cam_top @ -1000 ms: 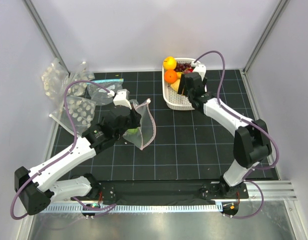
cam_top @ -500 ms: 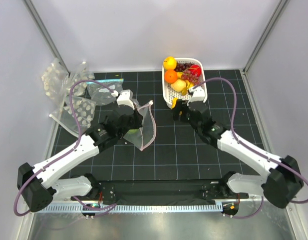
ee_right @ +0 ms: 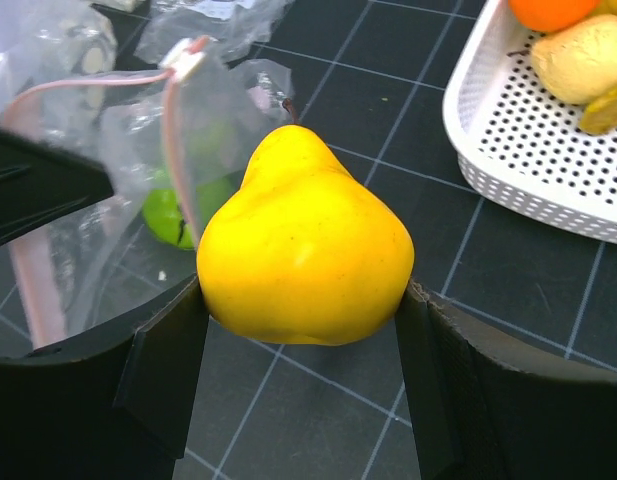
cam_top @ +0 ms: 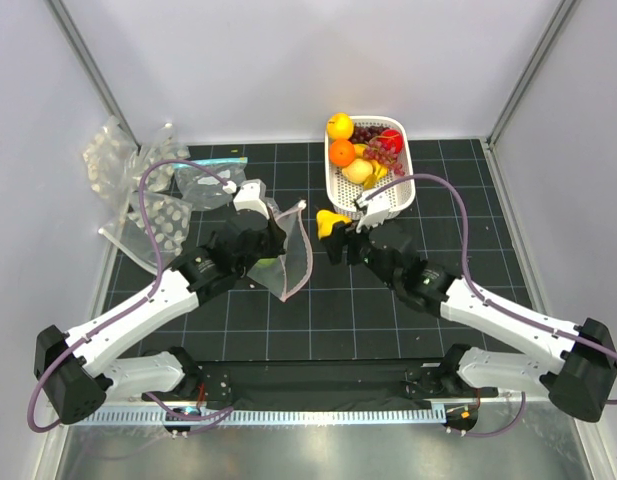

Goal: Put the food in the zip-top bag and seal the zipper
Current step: Place the fake fruit in the zipper food storage bag.

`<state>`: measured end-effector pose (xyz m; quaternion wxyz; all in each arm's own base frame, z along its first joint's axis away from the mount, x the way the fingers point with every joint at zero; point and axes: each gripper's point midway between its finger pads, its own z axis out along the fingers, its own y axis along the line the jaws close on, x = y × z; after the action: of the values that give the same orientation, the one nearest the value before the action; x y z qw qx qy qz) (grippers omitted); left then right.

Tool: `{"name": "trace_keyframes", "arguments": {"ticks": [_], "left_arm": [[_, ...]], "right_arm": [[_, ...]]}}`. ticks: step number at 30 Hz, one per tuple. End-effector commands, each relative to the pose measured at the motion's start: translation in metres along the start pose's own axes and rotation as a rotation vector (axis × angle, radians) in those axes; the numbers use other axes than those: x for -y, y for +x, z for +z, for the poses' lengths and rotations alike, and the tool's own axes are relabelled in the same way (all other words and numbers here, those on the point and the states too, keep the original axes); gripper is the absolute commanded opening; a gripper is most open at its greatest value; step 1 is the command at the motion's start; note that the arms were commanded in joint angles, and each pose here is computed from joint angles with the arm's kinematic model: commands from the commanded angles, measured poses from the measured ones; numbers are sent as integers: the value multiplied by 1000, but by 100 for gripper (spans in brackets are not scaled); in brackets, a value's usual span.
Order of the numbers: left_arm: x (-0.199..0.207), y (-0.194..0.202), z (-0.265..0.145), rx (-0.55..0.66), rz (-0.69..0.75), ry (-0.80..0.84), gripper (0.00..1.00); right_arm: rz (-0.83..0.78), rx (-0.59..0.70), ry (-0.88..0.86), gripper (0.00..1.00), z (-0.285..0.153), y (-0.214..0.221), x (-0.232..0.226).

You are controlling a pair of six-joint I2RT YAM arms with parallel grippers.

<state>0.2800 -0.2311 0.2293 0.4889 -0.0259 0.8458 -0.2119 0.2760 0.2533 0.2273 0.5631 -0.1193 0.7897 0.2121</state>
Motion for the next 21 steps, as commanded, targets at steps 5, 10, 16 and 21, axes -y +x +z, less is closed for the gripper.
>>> {"name": "trace_keyframes", "arguments": {"ticks": [5, 10, 16, 21], "left_arm": [[4, -28, -5, 81, -25, -4, 0], [3, -29, -5, 82, -22, -13, 0], [6, -29, -8, 76, -26, 6, 0], [7, -34, -17, 90, -37, 24, 0]], "right_arm": [[-69, 124, -165, 44, -26, -31, -41], [-111, 159, -295, 43, -41, -30, -69], [-170, 143, -389, 43, -44, -17, -96], [-185, 92, -363, 43, -26, -1, -102]]}}
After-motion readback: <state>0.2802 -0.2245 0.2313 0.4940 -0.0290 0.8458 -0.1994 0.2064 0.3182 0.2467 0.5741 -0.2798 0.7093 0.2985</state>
